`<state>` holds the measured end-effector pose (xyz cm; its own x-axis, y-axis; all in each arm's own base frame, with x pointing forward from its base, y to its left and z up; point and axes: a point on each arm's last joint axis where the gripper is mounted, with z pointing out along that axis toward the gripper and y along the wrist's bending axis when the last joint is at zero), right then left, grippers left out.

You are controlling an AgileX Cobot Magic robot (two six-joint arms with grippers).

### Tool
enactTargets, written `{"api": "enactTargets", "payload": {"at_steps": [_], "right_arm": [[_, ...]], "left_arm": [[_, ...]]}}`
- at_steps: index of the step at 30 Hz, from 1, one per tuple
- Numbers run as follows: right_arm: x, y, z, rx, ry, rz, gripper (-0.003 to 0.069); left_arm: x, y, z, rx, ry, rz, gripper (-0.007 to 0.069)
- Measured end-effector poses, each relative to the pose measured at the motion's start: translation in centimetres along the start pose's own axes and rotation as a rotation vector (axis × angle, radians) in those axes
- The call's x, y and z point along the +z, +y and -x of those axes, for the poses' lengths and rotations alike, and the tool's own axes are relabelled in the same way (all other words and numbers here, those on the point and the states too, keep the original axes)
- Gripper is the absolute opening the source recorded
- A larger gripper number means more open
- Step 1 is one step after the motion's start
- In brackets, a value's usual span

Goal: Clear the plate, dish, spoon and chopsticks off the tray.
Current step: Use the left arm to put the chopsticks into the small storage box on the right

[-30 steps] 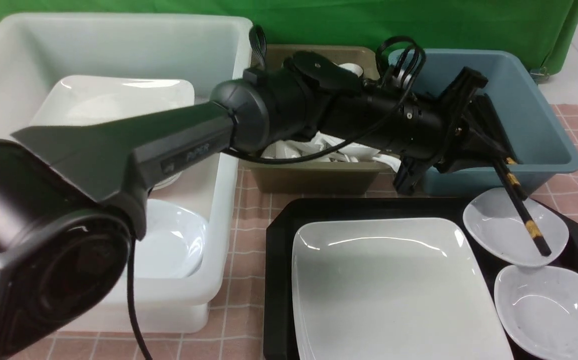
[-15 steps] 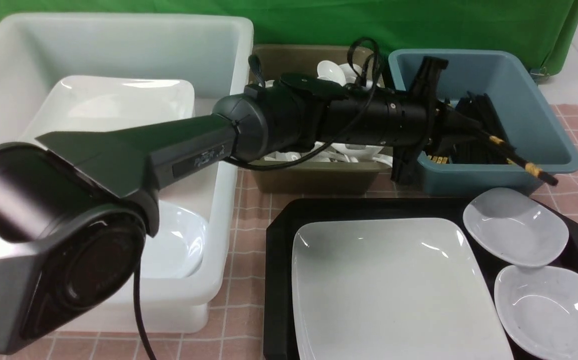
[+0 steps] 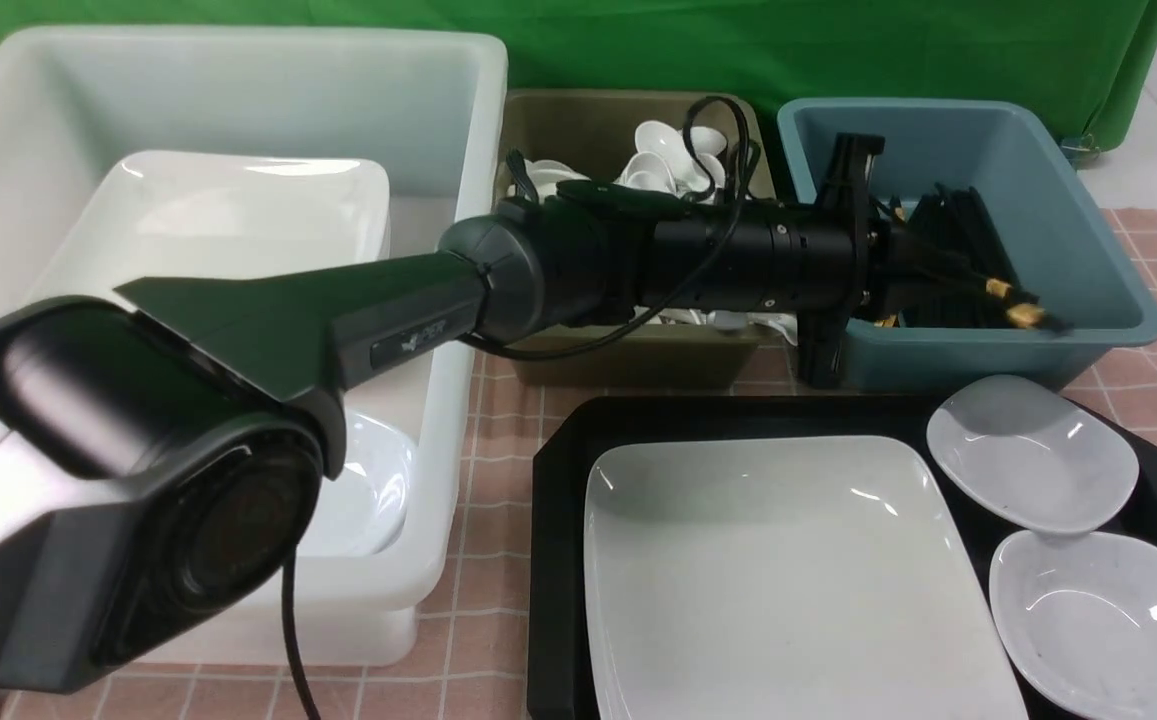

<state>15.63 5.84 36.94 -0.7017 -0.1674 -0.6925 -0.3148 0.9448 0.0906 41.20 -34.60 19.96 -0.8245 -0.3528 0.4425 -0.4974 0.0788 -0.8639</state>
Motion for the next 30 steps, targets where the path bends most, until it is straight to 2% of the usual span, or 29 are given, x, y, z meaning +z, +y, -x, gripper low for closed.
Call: {"api": "enactTargets", "payload": {"at_steps": [8, 30], "right_arm": [[0.0, 0.0, 0.0, 0.0, 0.0, 0.0, 0.0081], [0.0, 0.0, 0.0, 0.0, -0.002, 0.0, 0.0116]], "left_arm": [[0.0, -1.2, -0.6, 0.058, 0.039, -0.028, 0.0021], [0.4, -0.3, 1.0, 0.046, -0.084, 0.005, 0.0021]]}}
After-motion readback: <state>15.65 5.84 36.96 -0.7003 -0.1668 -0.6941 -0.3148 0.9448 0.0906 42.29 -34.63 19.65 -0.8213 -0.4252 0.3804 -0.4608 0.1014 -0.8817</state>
